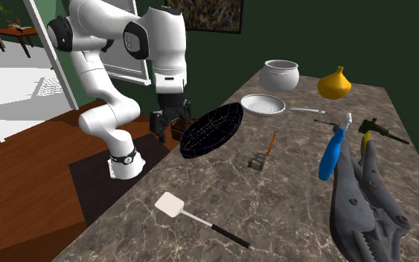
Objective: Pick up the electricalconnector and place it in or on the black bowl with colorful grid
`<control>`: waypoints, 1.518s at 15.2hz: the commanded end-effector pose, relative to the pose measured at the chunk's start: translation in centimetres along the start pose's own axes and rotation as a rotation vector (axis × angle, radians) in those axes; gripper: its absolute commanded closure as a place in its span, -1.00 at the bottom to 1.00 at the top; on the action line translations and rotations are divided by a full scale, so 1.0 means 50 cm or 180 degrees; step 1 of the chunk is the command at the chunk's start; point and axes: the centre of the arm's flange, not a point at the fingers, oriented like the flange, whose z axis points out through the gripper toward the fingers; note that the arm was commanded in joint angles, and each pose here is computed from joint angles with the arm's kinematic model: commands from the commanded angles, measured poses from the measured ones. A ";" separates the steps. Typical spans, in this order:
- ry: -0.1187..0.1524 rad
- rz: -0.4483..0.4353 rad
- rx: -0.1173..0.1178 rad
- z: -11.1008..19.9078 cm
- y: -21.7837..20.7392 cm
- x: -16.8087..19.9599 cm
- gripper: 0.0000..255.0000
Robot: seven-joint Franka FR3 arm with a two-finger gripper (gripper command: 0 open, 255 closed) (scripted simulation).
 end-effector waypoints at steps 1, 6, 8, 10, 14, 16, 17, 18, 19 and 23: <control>-0.0001 -0.0048 0.0021 0.017 -0.032 0.031 -1.00; -0.0008 -0.0171 0.0071 0.056 -0.117 0.120 -1.00; -0.0010 -0.0221 0.0091 0.072 -0.152 0.154 -1.00; -0.0013 -0.0270 0.0111 0.087 -0.188 0.188 -1.00; -0.0018 -0.0369 0.0151 0.117 -0.262 0.255 -1.00; -0.0021 -0.0418 0.0171 0.132 -0.299 0.287 -1.00; -0.0022 -0.0443 0.0181 0.139 -0.318 0.303 -1.00; -0.0023 -0.0467 0.0191 0.146 -0.338 0.319 -1.00; -0.0024 -0.0492 0.0201 0.154 -0.357 0.334 -1.00; -0.0028 -0.0558 0.0228 0.183 -0.410 0.375 -1.00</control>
